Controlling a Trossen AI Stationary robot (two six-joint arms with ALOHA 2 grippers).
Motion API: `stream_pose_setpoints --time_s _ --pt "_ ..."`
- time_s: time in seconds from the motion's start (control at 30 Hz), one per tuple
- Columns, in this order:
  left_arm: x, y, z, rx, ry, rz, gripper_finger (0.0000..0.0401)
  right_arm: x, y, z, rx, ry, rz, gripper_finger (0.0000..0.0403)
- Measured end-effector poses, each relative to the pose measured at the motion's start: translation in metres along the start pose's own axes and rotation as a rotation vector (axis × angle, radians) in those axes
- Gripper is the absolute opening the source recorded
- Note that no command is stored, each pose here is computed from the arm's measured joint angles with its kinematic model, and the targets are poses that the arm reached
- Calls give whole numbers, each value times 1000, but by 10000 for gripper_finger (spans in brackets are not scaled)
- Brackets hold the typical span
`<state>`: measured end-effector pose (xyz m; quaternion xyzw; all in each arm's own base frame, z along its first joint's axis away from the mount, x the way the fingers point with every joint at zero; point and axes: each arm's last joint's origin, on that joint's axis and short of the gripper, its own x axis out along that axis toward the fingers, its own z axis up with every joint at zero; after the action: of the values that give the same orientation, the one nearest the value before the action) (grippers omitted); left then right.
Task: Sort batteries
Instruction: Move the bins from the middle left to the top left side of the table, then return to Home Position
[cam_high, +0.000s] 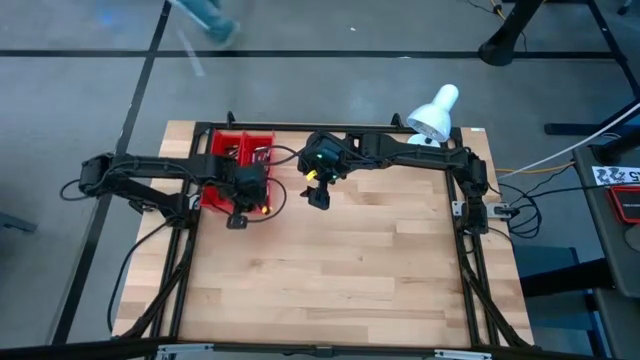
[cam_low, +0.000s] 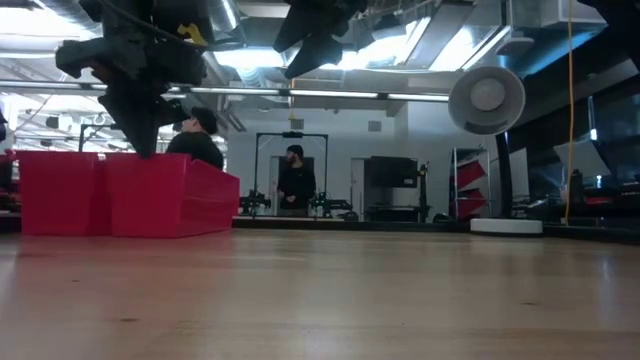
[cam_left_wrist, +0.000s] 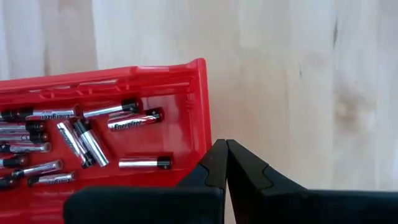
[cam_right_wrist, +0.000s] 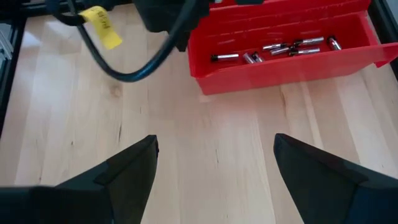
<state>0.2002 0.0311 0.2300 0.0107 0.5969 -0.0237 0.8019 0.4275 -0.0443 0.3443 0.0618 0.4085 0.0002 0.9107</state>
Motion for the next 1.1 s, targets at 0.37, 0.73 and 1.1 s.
stream_pose_setpoints --time_s 0.37,0.73,1.1 --pt "-32 2 -4 13 -141 18 0 0 2 1 48 -12 53 321" --pt "-95 8 -10 -69 -597 147 0 -9 -1 8 126 -64 103 299" --pt "-144 12 -15 -95 -1041 180 0 -78 11 45 -73 -295 104 16"
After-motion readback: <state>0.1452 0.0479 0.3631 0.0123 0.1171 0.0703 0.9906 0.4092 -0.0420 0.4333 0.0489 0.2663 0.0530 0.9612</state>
